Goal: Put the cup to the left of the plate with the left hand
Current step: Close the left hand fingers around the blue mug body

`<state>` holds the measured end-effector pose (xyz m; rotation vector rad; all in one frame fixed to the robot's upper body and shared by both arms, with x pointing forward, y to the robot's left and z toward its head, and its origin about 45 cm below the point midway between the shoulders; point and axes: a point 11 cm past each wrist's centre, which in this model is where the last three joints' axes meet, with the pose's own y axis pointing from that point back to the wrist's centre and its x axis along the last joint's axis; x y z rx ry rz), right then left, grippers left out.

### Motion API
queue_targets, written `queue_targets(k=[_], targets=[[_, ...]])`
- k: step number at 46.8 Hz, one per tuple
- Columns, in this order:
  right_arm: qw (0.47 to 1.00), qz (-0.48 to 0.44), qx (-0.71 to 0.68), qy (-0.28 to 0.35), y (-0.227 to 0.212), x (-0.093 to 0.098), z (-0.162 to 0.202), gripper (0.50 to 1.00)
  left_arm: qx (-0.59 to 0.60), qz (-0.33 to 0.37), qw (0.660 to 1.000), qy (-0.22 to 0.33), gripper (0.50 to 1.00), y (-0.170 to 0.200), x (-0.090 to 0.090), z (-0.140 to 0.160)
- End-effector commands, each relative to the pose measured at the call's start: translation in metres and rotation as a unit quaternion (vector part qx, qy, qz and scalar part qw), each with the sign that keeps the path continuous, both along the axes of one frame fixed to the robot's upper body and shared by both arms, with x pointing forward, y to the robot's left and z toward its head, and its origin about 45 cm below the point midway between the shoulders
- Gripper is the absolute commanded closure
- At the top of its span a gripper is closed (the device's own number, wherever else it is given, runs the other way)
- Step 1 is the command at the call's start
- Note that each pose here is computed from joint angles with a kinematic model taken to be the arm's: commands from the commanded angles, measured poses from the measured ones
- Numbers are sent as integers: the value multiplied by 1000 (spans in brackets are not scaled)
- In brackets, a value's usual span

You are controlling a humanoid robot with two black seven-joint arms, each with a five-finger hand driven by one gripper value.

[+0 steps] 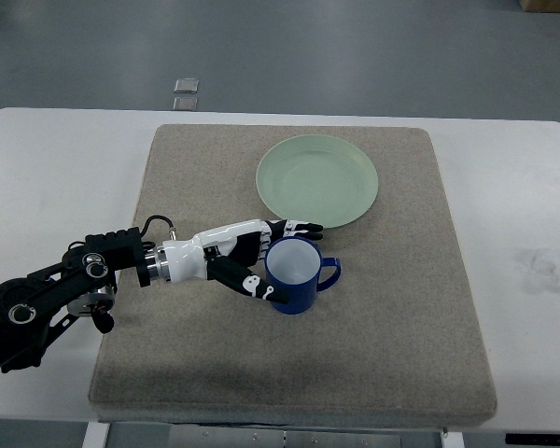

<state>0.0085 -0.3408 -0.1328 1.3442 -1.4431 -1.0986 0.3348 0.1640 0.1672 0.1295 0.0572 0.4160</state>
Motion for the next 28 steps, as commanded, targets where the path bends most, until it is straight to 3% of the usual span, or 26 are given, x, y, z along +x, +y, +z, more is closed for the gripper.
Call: queue_targets(k=[1,13,17,28], targets=[[1000,0,0,0,0,0,0,568,2,-1,1000,-1,523,0,0,0],[1000,0,0,0,0,0,0,568,3,-3,1000,-3,561,-2,-1,0],[1000,0,0,0,0,0,0,568,3,-3,1000,-3,596,-2,-1,0],[1000,0,0,0,0,0,0,568,3,-4,1000,-3,596,-2,-1,-1]])
